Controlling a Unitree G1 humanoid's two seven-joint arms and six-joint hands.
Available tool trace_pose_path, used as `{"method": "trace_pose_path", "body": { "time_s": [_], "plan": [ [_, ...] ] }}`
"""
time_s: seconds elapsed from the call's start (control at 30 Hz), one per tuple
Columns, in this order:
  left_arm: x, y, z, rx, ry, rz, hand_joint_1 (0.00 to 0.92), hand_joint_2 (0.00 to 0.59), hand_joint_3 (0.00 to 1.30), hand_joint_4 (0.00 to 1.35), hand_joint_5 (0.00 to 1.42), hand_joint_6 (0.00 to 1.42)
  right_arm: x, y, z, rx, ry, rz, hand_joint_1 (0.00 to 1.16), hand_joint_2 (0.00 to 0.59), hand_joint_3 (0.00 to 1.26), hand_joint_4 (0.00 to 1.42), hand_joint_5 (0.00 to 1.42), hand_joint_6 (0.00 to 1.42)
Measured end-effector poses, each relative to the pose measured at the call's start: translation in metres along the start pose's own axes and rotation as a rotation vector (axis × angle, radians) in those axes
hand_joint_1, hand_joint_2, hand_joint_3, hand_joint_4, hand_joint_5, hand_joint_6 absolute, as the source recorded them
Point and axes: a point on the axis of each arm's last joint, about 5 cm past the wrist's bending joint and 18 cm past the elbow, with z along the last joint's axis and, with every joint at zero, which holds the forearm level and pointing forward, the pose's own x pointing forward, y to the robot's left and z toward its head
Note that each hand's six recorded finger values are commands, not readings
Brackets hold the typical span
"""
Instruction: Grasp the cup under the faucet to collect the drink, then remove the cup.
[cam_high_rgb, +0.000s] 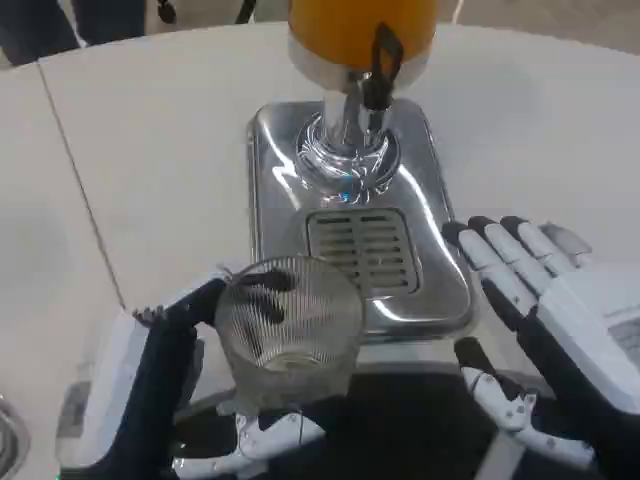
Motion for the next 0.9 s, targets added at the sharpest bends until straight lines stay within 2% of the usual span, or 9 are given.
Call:
{"method": "trace_pose_path", "body": {
  "time_s": [0.27,0.4,0.47,0.5,0.57,0.6,0.7,0.9],
  "plan": [
    [0.0,-0.002,0.0008,-0.011,0.009,0.012,0.669,0.06,1.17,1.19,1.42,1.42,-0.001,0.0012,0.0,0.009,0.012,0.006,0.15,0.586,0.0,0.0,0.0,0.02],
    [0.0,-0.002,0.0005,-0.012,0.012,0.015,0.669,0.06,1.17,1.19,1.42,1.42,-0.002,0.0029,0.0021,0.034,0.057,-0.002,0.16,0.586,0.0,0.0,0.0,0.02],
    [0.006,-0.006,-0.0022,-0.017,0.022,0.026,0.669,0.06,1.17,1.19,1.42,1.42,-0.005,0.0044,0.0075,0.062,0.091,-0.009,0.16,0.586,0.0,0.0,0.0,0.02],
    [0.011,-0.009,-0.0049,-0.022,0.035,0.033,0.669,0.06,1.17,1.19,1.42,1.42,-0.007,0.0067,0.0096,0.083,0.117,-0.005,0.16,0.586,0.0,0.0,0.0,0.02],
    [0.016,-0.014,-0.0082,-0.03,0.041,0.042,0.669,0.06,1.17,1.19,1.42,1.42,-0.009,0.0083,0.0111,0.092,0.15,-0.001,0.16,0.586,0.0,0.0,0.0,0.02],
    [0.023,-0.02,-0.0125,-0.037,0.056,0.058,0.669,0.06,1.17,1.19,1.42,1.42,-0.01,0.0094,0.0142,0.108,0.168,-0.001,0.17,0.586,0.0,0.0,0.0,0.02],
    [0.043,-0.04,-0.0217,-0.063,0.107,0.086,0.669,0.06,1.17,1.19,1.42,1.42,-0.015,0.0094,0.0207,0.122,0.169,0.004,0.17,0.586,0.0,0.0,0.0,0.02],
    [0.067,-0.059,-0.026,-0.063,0.085,0.068,0.669,0.06,1.17,1.19,1.42,1.42,-0.019,0.0037,0.0207,0.114,0.19,0.008,0.18,0.586,0.0,0.0,0.0,0.02]
  ]
}}
